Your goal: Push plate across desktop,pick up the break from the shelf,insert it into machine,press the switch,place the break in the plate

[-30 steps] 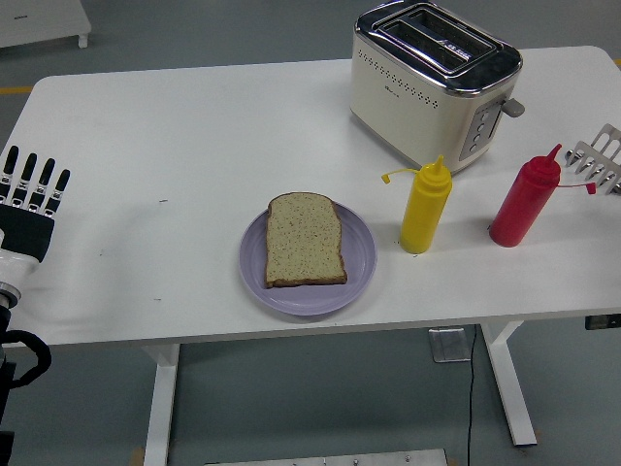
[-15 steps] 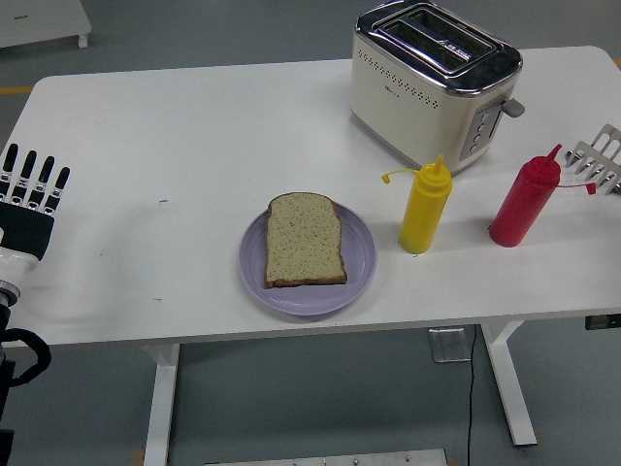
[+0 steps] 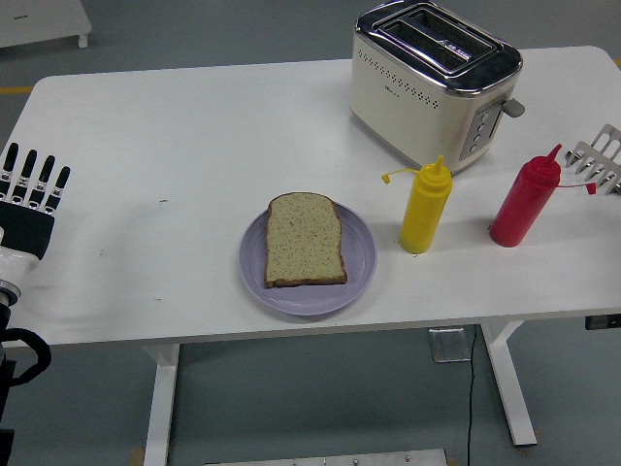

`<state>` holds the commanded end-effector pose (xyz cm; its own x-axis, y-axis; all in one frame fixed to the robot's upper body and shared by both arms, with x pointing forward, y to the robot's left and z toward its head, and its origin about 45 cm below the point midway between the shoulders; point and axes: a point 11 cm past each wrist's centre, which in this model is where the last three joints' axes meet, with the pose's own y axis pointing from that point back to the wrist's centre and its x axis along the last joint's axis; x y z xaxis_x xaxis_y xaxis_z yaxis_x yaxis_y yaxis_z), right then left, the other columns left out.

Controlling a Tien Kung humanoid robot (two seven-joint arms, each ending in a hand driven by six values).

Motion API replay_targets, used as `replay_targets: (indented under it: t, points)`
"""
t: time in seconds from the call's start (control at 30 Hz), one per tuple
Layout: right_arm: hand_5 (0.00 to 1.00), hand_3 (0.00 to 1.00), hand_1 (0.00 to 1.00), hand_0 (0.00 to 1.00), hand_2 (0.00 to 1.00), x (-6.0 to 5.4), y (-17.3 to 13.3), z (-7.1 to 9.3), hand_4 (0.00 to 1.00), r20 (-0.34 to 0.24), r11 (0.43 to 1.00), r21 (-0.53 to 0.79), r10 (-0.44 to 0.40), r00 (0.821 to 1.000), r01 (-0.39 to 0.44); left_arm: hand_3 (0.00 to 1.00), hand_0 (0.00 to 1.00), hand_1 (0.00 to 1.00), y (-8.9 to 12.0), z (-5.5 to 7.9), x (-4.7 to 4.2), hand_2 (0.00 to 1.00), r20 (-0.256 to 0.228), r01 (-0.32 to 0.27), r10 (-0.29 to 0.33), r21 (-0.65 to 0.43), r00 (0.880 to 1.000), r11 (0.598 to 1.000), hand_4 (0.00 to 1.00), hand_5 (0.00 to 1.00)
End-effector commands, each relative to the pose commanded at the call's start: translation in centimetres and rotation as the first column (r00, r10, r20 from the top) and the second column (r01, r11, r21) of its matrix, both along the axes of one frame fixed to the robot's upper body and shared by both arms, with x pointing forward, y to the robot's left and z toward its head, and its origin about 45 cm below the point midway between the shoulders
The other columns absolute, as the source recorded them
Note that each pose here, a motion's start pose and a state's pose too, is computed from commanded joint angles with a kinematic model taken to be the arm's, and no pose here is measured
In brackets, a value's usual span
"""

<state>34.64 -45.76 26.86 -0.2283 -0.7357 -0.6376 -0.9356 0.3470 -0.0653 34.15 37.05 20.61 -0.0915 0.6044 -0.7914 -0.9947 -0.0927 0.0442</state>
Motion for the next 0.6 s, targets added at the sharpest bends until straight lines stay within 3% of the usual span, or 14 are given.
replay_targets:
  t: [0.6]
  points:
    - [0.525, 0.719, 0.753, 0.79, 0.738, -0.09, -0.03, -0.32, 0.496, -0.013, 1.0, -0.002, 0.001, 1.0, -0.001, 0.836, 0.814, 0.863, -0.04, -0.25, -0.14, 0.946, -0.008, 0.003, -0.003, 0.002, 1.0, 1.0, 0.607, 0.998]
